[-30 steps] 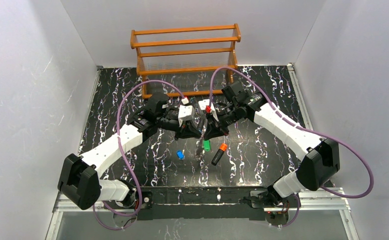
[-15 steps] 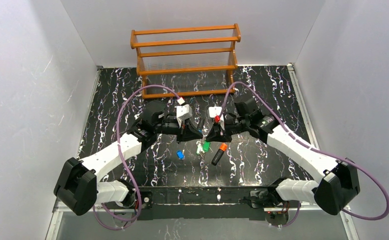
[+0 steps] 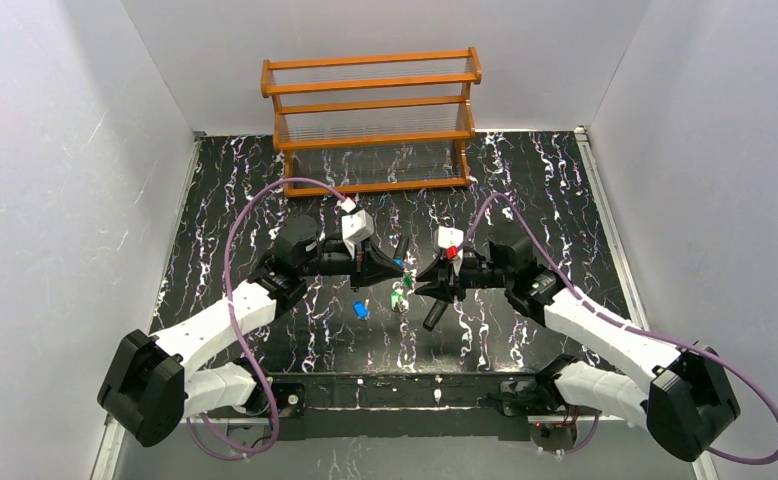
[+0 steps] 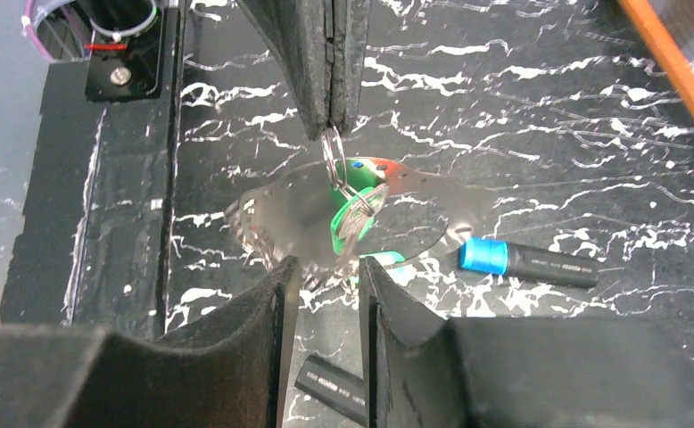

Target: Remove the keys from the keyring

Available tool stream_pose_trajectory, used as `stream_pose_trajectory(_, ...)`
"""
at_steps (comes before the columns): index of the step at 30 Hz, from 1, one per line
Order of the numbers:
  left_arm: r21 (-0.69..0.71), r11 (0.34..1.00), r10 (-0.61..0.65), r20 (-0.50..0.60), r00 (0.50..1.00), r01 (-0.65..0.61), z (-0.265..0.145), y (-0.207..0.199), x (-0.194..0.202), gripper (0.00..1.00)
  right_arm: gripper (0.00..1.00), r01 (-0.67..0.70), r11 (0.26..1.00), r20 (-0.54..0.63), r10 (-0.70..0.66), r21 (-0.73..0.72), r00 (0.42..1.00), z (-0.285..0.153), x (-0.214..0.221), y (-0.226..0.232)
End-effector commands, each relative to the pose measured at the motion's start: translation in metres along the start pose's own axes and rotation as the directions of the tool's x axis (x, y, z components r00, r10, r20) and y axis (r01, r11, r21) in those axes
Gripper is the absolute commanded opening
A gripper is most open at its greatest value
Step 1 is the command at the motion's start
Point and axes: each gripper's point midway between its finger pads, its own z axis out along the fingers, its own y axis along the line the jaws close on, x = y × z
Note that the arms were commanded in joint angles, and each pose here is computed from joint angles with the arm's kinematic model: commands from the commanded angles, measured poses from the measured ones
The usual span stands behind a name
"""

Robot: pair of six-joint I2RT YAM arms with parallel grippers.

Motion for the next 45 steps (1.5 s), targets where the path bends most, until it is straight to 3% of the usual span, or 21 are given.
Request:
stream_pose_trajectory(1,0.018,0.999,0.048,0.050,0.998,-0.049,0.000,-0.006,-0.016,0.00,0.39,0.046,0.997,0.175,-0.055,0.054,0.983,-0.001,-0.038,-0.007)
stream_pose_trajectory(11,0.009,0.998,0.058,0.054,0.997,-0.059,-0.002,-0.006,-0.016,0.00,0.43,0.037,0.987,0.295,-0.083,0.156,0.952,-0.010,-0.053,-0.013)
stream_pose_trajectory(26,0.026,0.998,0.057,0.060,0.997,-0.059,-0.001,-0.009,-0.017,0.00,0.43,0.053,0.994,0.336,-0.083,0.096,0.938,0.001,-0.056,-0.012)
stream_pose_trajectory(30,0.026,0.998,0.058,0.061,0.996,-0.059,-0.002,-0.009,-0.017,0.00,0.37,0.059,0.997,0.328,-0.072,0.050,0.942,0.006,-0.054,-0.008)
stream_pose_trajectory(38,0.009,0.998,0.064,0.066,0.996,-0.064,-0.002,-0.007,-0.018,0.00,0.03,0.095,0.995,0.308,-0.093,0.010,0.947,0.006,-0.058,-0.004)
stream_pose_trajectory(40,-0.002,0.998,0.066,0.070,0.995,-0.066,-0.003,-0.007,-0.019,0.00,0.01,0.102,0.995,0.291,-0.097,-0.002,0.952,0.006,-0.059,-0.003)
stream_pose_trajectory(42,-0.017,0.998,0.067,0.060,0.996,-0.066,-0.005,-0.005,-0.019,0.06,0.01,0.109,0.994,0.260,-0.103,-0.011,0.960,0.005,-0.059,-0.004)
stream_pose_trajectory(45,-0.055,0.993,0.107,0.000,0.994,-0.107,-0.008,0.002,-0.016,0.23,0.01,0.107,0.994,0.180,-0.102,-0.020,0.978,0.002,-0.060,-0.007)
